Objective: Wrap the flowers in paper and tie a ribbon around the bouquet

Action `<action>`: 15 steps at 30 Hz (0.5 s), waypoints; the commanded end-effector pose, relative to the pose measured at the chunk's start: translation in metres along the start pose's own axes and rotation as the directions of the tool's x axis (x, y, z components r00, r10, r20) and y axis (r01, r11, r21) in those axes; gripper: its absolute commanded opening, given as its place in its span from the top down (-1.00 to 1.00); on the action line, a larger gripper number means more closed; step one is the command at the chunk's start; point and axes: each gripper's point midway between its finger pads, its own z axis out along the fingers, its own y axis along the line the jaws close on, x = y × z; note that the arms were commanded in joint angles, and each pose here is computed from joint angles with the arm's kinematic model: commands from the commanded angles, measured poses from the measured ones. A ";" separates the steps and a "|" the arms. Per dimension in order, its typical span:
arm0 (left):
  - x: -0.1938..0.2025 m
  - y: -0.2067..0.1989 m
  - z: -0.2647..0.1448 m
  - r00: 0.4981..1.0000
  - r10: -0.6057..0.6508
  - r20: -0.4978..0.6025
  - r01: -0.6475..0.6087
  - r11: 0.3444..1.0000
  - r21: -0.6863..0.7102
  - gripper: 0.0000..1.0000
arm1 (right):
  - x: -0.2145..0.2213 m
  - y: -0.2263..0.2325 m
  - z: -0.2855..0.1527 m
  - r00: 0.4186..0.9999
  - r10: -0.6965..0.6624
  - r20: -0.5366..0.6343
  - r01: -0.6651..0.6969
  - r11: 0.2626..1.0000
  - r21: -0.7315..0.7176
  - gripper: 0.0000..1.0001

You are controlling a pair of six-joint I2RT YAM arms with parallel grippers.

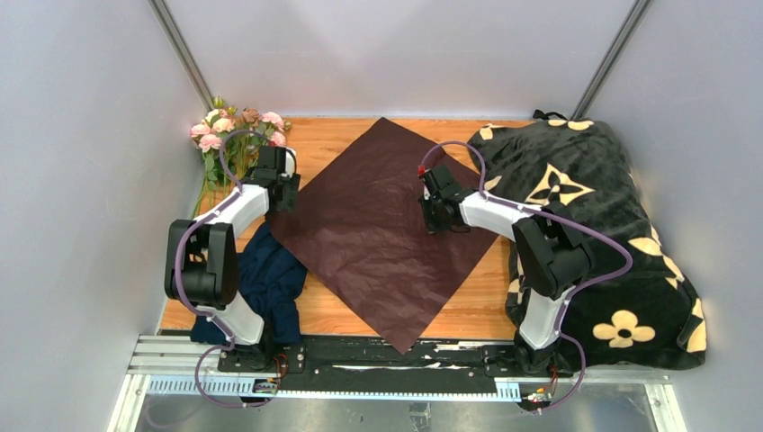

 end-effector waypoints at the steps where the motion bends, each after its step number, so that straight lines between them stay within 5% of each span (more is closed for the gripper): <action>1: -0.012 0.009 -0.029 0.999 0.040 0.036 -0.040 0.999 0.013 -0.65 | 0.019 -0.026 -0.036 0.991 -0.067 -0.116 0.077 0.994 0.079 0.89; 9: -0.011 0.013 -0.104 0.974 0.211 0.078 -0.220 0.966 0.138 -0.75 | -0.058 -0.037 -0.092 0.990 -0.141 0.028 0.136 0.981 0.135 0.93; 15: 0.000 0.007 -0.144 0.901 0.428 0.078 -0.434 0.891 0.134 -0.75 | -0.101 -0.077 -0.089 0.992 -0.093 0.082 0.076 0.979 0.188 1.00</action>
